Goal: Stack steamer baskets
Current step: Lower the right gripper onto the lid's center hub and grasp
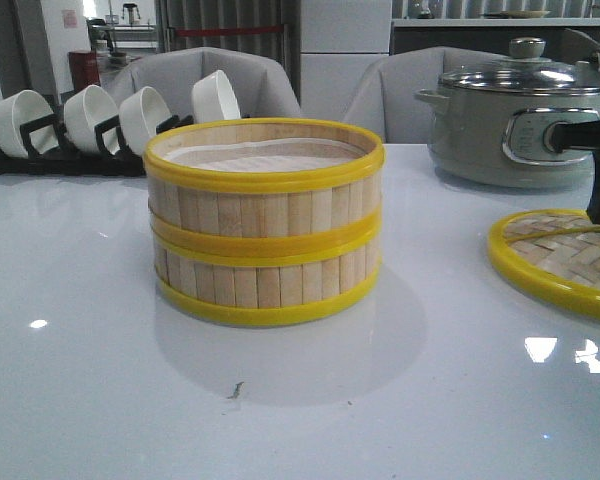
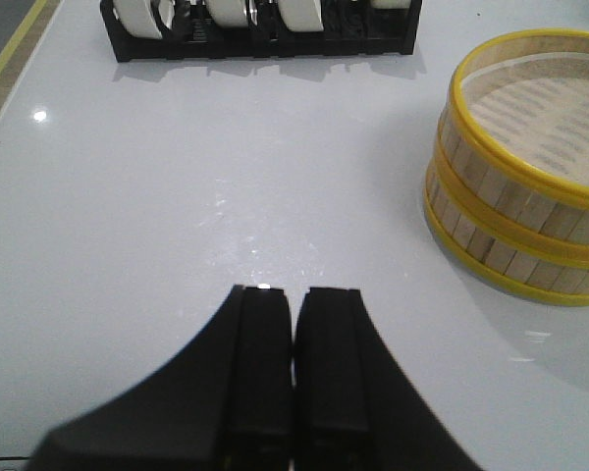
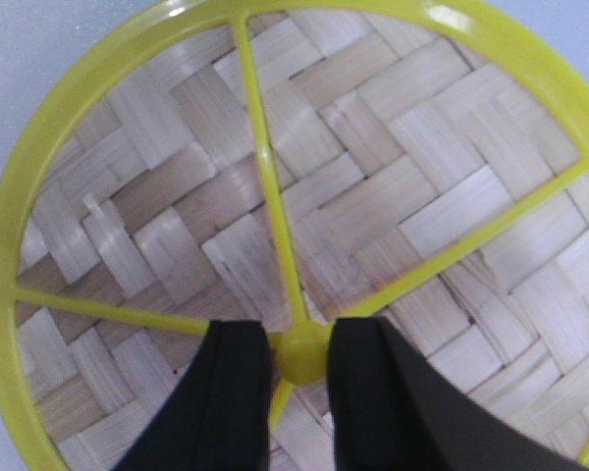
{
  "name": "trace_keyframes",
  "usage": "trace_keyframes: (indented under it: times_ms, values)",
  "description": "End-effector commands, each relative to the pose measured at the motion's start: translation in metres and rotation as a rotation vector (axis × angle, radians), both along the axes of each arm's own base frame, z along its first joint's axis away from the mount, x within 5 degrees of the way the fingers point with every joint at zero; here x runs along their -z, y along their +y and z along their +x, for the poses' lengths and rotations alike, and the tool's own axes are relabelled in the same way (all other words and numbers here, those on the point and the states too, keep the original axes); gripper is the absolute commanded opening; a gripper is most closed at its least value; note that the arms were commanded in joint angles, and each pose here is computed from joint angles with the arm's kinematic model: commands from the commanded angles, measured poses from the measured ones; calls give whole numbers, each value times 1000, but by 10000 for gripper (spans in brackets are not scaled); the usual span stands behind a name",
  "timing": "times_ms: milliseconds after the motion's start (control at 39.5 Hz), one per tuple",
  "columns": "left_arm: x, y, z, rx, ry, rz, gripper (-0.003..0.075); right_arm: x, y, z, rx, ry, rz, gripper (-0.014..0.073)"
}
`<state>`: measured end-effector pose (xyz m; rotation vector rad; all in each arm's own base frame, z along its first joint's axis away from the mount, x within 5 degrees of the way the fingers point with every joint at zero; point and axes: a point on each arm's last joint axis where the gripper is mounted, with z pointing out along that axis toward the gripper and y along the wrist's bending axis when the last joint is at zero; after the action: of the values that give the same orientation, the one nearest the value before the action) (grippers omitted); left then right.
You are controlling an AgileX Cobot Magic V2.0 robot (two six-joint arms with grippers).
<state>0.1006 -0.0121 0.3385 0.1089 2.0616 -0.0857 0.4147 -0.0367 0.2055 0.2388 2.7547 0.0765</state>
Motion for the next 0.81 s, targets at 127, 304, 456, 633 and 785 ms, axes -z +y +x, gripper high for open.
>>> trace_keyframes:
  times_ms: [127, 304, 456, 633, 785]
  values:
    - [-16, -1, 2, 8, -112, -21, 86, -33, 0, 3, 4, -123, -11, 286]
    - [-16, -1, 2, 8, -112, -21, 86, -34, 0, 3, 4, -128, -12, 286]
    - [-16, -1, 2, 8, -112, -21, 86, -34, 0, 3, 4, -128, -12, 286]
    - [-16, -1, 2, 8, -112, -21, 86, -34, 0, 3, 4, -128, -12, 286]
    - [-16, -1, 2, 8, -112, -21, 86, -33, 0, 3, 4, -124, -12, 286]
